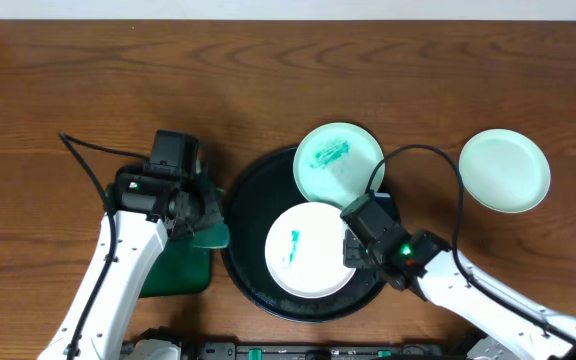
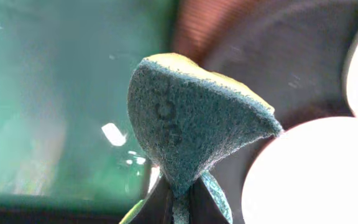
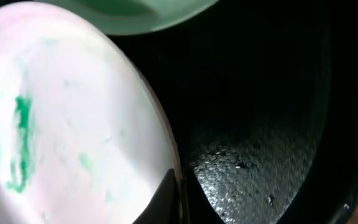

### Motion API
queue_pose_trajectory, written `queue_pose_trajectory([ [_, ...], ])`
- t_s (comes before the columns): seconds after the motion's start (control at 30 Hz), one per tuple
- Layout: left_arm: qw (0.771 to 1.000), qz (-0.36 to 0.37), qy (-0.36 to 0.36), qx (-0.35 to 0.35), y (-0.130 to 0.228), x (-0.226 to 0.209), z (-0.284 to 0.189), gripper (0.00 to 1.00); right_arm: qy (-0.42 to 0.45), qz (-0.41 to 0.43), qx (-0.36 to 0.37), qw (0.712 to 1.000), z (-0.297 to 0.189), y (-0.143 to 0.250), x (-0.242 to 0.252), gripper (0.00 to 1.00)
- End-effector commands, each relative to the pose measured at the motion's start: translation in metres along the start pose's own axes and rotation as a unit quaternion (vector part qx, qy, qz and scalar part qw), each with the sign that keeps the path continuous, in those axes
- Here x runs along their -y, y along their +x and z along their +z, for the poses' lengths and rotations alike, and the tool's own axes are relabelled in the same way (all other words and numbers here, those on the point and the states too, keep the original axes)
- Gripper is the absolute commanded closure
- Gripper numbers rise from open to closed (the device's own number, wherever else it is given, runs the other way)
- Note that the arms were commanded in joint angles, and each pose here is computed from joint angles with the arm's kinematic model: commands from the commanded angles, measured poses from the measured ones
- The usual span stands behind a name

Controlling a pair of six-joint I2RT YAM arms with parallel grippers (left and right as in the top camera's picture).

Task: Clean dirty plates on tray and stack at the side
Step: 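Grasp the white plate rim with the right gripper and tilt it up, then bring the sponge in the left gripper onto the tilted white plate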

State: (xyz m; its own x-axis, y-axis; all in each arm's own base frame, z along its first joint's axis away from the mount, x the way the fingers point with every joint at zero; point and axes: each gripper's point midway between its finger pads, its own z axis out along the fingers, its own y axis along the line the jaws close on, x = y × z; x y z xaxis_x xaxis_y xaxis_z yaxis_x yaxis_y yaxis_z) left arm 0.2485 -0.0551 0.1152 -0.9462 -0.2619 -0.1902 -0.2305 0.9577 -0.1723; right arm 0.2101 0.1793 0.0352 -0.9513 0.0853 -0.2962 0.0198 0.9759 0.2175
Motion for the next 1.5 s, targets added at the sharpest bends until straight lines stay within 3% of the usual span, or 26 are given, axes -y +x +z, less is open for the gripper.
queue_pose_trajectory([
  [0.0, 0.995, 0.043, 0.083, -0.036, 0.013, 0.027, -0.001, 0.92, 0.014, 0.016, -0.048, 0.999, 0.021, 0.012, 0.009, 0.99],
  [0.17, 0.989, 0.056, 0.124, -0.05, 0.019, 0.04, -0.005, 0.93, -0.013, 0.024, -0.104, 0.994, 0.04, 0.031, -0.002, 0.99],
  [0.37, 0.973, 0.105, 0.193, -0.07, 0.033, 0.067, -0.012, 0.93, -0.028, 0.025, -0.101, 0.994, 0.044, 0.028, -0.009, 0.99],
  [0.77, 0.947, 0.223, 0.212, -0.092, 0.063, 0.116, 0.024, 0.93, -0.037, 0.026, -0.113, 0.993, 0.043, 0.032, -0.012, 0.99],
  [0.97, 0.948, 0.199, 0.211, -0.129, 0.066, 0.133, 0.062, 0.92, -0.034, 0.03, -0.117, 0.992, 0.042, 0.034, -0.011, 0.99],
  [1.17, 0.916, 0.187, 0.302, -0.188, 0.079, 0.164, 0.081, 0.93, -0.029, 0.037, -0.121, 0.992, 0.042, 0.036, -0.009, 0.99],
  [1.47, 0.895, 0.133, 0.325, -0.277, 0.102, 0.166, 0.105, 0.93, -0.026, 0.044, -0.123, 0.991, 0.042, 0.036, -0.008, 0.99],
])
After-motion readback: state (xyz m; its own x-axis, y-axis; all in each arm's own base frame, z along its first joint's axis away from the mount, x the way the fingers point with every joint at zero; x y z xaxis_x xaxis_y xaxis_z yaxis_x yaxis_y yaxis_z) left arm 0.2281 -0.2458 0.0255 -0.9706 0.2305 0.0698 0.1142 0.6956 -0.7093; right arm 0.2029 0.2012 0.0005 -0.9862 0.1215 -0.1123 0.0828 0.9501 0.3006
